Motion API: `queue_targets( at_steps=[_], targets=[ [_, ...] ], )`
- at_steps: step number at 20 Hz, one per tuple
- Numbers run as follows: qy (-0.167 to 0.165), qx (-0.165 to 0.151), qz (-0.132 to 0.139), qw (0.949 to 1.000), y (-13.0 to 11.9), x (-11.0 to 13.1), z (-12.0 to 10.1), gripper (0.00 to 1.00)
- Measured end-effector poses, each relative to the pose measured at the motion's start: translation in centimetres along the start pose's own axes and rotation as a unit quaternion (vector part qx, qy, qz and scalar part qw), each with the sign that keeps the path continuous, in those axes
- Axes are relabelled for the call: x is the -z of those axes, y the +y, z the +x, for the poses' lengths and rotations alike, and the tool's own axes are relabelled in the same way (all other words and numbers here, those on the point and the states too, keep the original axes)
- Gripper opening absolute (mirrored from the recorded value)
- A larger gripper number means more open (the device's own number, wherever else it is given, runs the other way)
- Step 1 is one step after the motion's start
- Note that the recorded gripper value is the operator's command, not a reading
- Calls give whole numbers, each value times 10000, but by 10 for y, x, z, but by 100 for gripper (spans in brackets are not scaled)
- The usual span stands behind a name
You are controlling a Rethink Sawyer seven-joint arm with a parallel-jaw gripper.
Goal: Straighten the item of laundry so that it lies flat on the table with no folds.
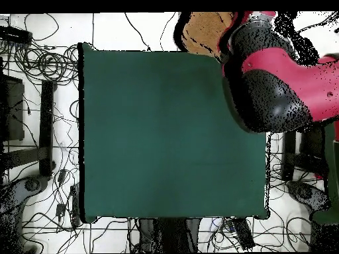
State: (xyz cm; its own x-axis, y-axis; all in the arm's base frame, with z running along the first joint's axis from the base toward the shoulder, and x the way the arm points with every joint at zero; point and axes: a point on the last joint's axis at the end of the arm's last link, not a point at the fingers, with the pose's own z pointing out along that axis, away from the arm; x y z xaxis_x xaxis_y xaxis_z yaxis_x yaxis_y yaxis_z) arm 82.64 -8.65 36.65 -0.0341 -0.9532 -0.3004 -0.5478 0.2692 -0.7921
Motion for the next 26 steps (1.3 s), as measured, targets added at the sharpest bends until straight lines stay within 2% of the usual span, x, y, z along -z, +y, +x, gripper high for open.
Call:
queue_targets(
  at_steps=[2,3,6,7,15,26],
  targets=[
    [-22,61,89,9999,2,0,4,0],
    [-41,203,202,9996,6,0,8,0],
    [-65,360,275,9990,11,-1,8,0],
    [-83,486,278,9984,18,-1,6,0],
    [-125,597,152,9980,34,-1,-2,0],
    [-149,790,145,9967,35,3,-19,0]
  ],
)
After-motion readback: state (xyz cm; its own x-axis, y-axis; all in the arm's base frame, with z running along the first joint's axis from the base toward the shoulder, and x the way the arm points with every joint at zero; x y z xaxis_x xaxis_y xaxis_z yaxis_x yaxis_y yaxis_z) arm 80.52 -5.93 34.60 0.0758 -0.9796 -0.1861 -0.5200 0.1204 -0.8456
